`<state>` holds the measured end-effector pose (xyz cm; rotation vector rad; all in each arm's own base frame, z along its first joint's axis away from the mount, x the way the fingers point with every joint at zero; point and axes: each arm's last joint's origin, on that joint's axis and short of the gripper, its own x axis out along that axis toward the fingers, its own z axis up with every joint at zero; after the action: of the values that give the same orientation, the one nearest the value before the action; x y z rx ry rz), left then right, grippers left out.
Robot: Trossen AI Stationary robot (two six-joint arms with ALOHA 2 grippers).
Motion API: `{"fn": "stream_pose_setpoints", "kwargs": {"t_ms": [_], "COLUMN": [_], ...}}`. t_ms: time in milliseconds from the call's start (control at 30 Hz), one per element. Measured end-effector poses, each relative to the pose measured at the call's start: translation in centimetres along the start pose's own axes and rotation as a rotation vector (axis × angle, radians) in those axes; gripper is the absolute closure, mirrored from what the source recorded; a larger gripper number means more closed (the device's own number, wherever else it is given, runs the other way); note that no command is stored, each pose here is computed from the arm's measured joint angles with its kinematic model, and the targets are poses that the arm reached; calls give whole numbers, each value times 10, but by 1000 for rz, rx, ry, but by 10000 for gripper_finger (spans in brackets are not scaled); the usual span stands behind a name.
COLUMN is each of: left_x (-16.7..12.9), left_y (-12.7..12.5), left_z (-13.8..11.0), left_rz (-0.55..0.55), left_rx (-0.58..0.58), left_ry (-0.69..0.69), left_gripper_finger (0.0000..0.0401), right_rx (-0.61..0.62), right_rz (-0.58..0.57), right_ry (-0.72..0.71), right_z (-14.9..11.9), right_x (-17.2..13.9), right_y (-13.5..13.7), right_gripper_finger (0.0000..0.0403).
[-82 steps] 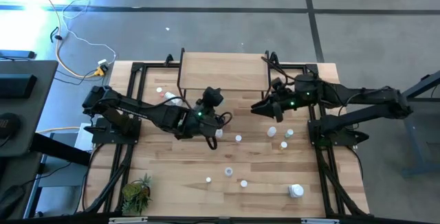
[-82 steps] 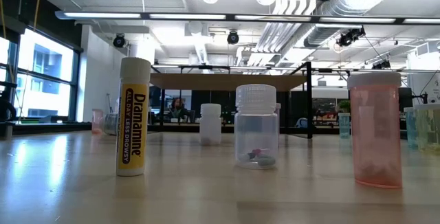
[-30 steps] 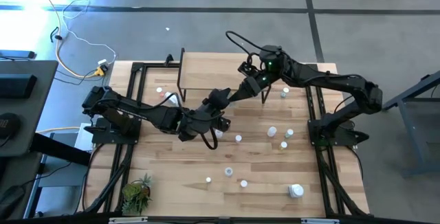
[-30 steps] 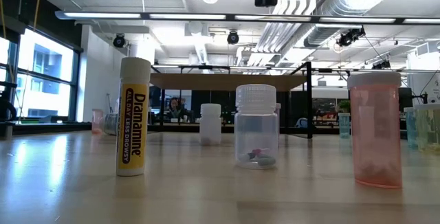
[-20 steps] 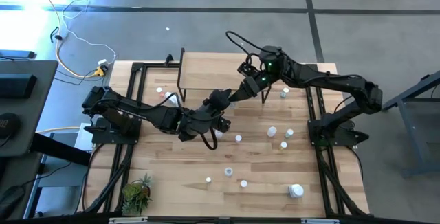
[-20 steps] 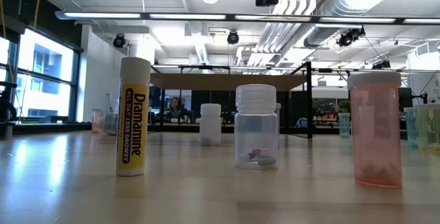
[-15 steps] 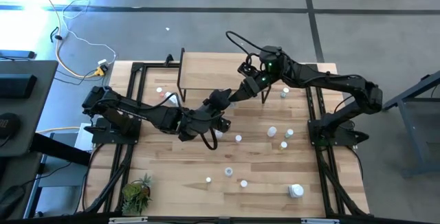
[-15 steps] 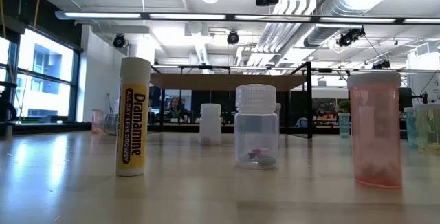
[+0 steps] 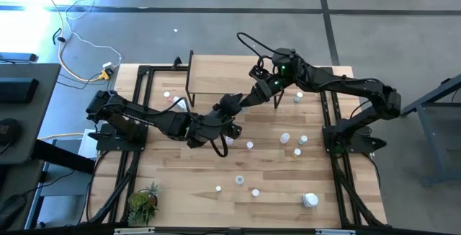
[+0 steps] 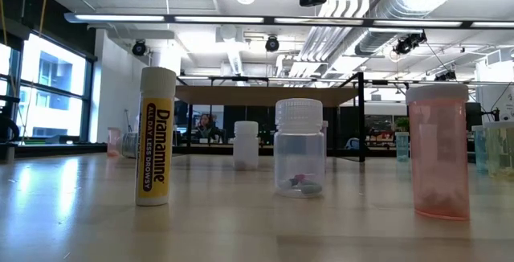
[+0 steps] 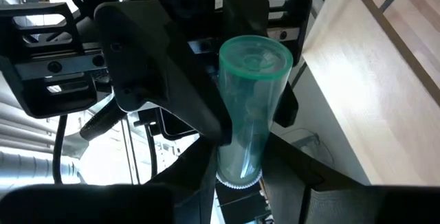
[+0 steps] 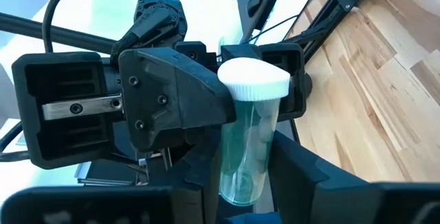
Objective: Pick and place medicine bottles onto shelf by color
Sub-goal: Put the blue pill bottle on the shelf
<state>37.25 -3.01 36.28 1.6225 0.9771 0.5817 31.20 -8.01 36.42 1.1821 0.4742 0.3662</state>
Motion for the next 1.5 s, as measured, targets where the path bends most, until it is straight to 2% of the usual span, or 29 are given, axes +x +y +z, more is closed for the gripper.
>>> {"fn": "stream_pose_setpoints", "kwargs": {"t_ms": [333, 700, 867, 1133, 1400, 1500], "left_x": [0, 0, -1, -1, 2, 3], "left_y": [0, 1, 0, 0, 1, 6], "left_z": [0, 0, -1, -5, -15, -25], "left_rz": [0, 2, 6, 31, 119, 157], "left_rx": [-32, -137, -190, -375, -669, -804], "left_ry": [-7, -8, 45, 187, 390, 419], "left_gripper_finger": [304, 226, 202, 195, 199, 201], "right_rx": [1, 2, -2, -44, -174, -235], "right_rz": [1, -6, -18, -39, -95, -140], "right_ry": [4, -6, -37, -92, -187, -243], "right_z": [0, 1, 7, 18, 32, 38], "right_x": [0, -2, -7, -22, -42, -50], "right_y": [0, -1, -4, -10, -19, -22], "right_gripper_finger": [316, 317, 317, 317, 317, 317]}}
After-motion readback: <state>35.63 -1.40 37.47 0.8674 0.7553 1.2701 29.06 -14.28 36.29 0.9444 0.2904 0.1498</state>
